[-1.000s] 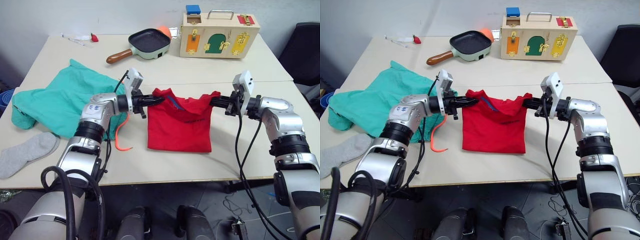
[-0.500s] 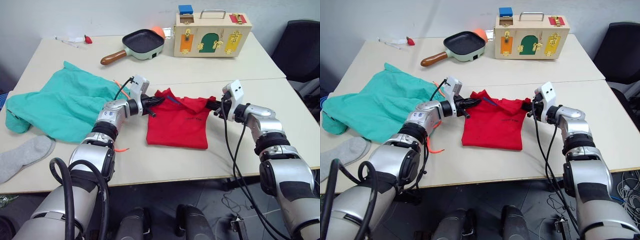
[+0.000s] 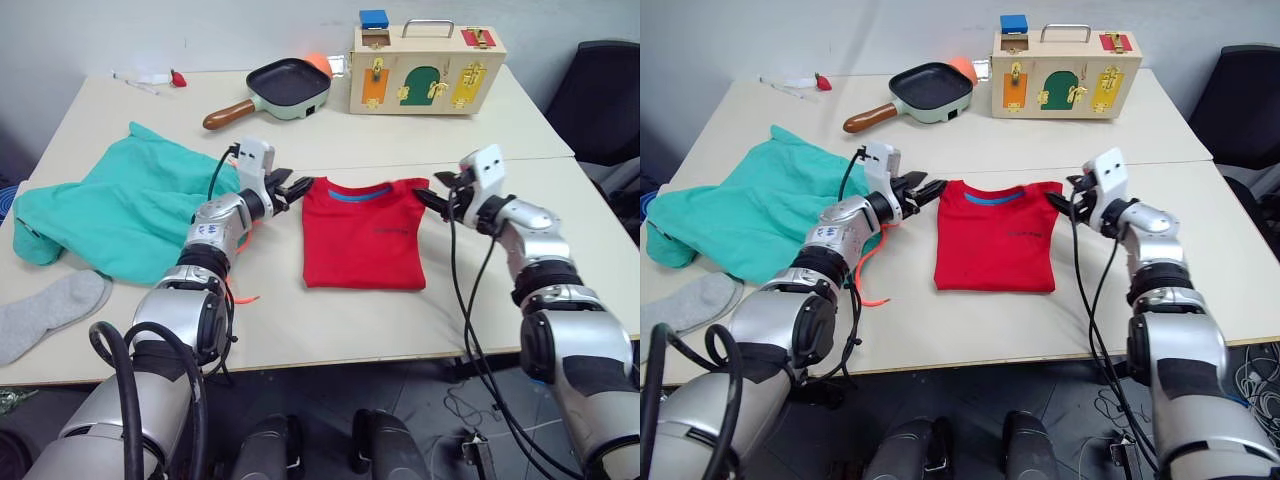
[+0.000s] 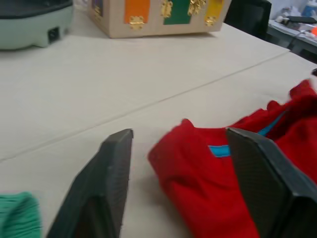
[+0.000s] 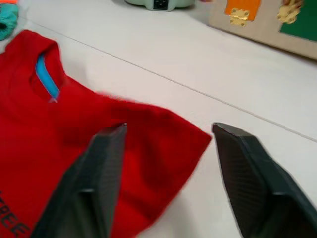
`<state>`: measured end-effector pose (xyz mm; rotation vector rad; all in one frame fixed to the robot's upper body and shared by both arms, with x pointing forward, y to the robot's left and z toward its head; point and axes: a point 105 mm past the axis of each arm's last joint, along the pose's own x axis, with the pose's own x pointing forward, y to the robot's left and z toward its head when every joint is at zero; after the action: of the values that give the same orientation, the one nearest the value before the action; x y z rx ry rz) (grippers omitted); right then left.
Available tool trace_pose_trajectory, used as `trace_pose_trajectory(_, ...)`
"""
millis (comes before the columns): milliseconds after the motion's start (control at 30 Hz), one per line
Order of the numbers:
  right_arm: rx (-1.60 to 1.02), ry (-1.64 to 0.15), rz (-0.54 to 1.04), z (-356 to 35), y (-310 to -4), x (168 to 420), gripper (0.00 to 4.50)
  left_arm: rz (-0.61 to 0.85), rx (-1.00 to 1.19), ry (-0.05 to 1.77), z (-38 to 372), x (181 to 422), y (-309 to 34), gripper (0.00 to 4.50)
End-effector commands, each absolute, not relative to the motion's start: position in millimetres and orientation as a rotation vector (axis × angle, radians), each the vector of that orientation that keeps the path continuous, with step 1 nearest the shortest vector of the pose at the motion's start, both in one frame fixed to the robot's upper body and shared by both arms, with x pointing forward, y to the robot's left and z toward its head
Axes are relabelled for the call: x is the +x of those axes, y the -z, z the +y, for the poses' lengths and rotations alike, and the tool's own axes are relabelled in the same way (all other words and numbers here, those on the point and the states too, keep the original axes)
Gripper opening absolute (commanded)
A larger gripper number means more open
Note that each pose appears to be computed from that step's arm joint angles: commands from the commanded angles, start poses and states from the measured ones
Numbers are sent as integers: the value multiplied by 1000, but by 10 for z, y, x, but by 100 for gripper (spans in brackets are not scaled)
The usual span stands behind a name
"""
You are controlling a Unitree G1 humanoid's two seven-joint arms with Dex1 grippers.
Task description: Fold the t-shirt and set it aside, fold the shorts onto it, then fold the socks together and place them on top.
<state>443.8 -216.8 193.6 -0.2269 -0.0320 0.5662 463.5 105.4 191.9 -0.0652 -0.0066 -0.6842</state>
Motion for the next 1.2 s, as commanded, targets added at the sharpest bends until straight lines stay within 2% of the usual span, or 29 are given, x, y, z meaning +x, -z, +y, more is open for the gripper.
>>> trace_pose_trajectory(33,-272,-612,-150,-2333,-2229,4295,423,-134,64,766,1114,4562,-2231,418)
trace_pose_trajectory(67,-276,-638,-160,-2347,-2254,4249,449,-147,101,801,1136,4520,-2246,448)
trace_pose_trajectory(133,-333,-778,-186,-2279,-2254,4055,449,-176,272,935,1171,4335,-2218,448)
trace_pose_trajectory(233,-508,-1022,-178,-2078,-2081,3673,449,-213,519,1143,1182,3978,-2080,448)
trace_pose_trajectory(333,-613,-1194,-105,-1890,-1779,3356,449,-120,663,1349,1198,3603,-1720,448)
trace_pose_trajectory(433,-604,-1231,-77,-1760,-1625,3254,449,-65,693,1421,1147,3414,-1534,448)
trace_pose_trajectory(567,-653,-1212,-47,-1633,-1382,3271,449,-26,699,1389,1012,3383,-1342,448)
trace_pose_trajectory(667,-693,-1152,-50,-1573,-1286,3408,449,-33,708,1318,894,3486,-1297,448)
trace_pose_trajectory(767,-716,-1148,-34,-1557,-1196,3459,391,-51,694,1246,805,3602,-1322,450)
trace_pose_trajectory(900,-740,-1138,-35,-1548,-1141,3491,251,-53,734,1195,741,3691,-1254,357)
trace_pose_trajectory(1133,-708,-1193,-58,-1558,-1120,3285,1,3,673,1346,757,3331,-1103,126)
trace_pose_trajectory(1200,-682,-1216,-64,-1594,-1141,3164,0,9,630,1395,789,3175,-1139,62)
